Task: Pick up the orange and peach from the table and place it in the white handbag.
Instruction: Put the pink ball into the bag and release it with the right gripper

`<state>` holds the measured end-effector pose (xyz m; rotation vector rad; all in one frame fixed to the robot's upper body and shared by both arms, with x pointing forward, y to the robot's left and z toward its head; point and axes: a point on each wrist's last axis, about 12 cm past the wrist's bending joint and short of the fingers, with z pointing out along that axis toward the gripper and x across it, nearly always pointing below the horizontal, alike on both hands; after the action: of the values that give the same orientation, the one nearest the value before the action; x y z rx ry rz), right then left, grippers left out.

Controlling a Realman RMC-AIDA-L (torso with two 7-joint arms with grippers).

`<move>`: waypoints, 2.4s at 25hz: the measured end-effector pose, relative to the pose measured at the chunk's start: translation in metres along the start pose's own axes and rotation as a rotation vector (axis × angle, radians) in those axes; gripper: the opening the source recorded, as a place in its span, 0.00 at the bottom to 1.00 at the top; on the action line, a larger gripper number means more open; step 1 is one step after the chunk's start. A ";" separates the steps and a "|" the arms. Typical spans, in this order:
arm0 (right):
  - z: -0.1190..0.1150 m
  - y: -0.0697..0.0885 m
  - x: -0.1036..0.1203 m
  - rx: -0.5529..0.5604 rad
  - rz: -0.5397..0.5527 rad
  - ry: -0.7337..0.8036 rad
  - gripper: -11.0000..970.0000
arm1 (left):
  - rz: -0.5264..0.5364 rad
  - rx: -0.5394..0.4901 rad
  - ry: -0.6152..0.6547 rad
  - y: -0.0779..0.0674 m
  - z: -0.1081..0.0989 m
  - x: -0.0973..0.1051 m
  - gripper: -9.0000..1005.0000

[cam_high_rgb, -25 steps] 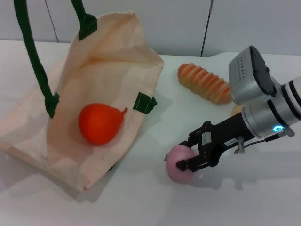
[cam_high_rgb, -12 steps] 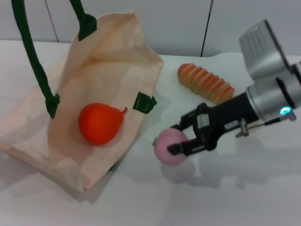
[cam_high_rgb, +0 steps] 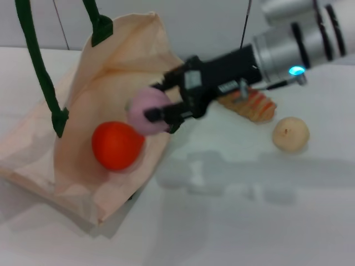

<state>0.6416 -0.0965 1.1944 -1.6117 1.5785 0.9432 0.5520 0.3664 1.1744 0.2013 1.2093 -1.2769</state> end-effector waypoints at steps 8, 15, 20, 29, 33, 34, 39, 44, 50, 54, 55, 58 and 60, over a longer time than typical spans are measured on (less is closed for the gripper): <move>0.030 -0.022 -0.035 0.137 -0.018 -0.011 0.55 | 0.000 0.019 0.013 0.001 0.008 0.000 0.14; 0.047 -0.034 -0.040 0.265 -0.002 0.016 0.55 | -0.002 0.033 0.020 0.001 0.014 0.001 0.14; 0.058 -0.038 -0.037 0.330 -0.011 0.061 0.55 | -0.005 0.046 0.020 0.000 0.019 0.002 0.14; 0.066 -0.040 -0.023 0.412 -0.011 0.125 0.55 | -0.005 0.055 0.016 0.000 0.024 0.003 0.14; 0.072 -0.034 -0.020 0.382 -0.050 0.144 0.55 | -0.003 0.054 0.014 0.000 0.024 0.003 0.14; 0.075 -0.032 -0.020 0.370 -0.067 0.149 0.55 | -0.002 0.054 0.014 0.000 0.024 0.003 0.14; 0.083 -0.023 -0.020 0.326 -0.122 0.125 0.54 | -0.011 0.049 0.010 0.001 0.022 0.004 0.14; 0.085 -0.019 -0.023 0.294 -0.160 0.075 0.57 | -0.014 0.037 0.009 0.002 0.018 0.004 0.14; 0.081 -0.021 -0.022 0.315 -0.128 0.044 0.60 | -0.013 0.008 -0.003 0.002 0.008 0.004 0.14; 0.072 -0.026 -0.015 0.345 -0.093 0.031 0.69 | -0.011 -0.011 -0.006 0.002 0.000 0.003 0.14; 0.069 -0.028 -0.013 0.356 -0.079 0.026 0.73 | -0.009 -0.016 -0.008 0.002 -0.002 0.002 0.14; 0.056 -0.032 -0.008 0.364 -0.048 -0.008 0.85 | -0.005 -0.027 -0.021 0.002 -0.006 0.000 0.14; 0.047 -0.033 -0.007 0.352 -0.030 -0.036 0.88 | -0.001 -0.034 -0.033 0.002 -0.008 -0.001 0.14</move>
<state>0.6725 -0.0514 1.1758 -1.3599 1.5883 0.6315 0.5492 0.3736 1.1707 0.1545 1.2020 -1.2551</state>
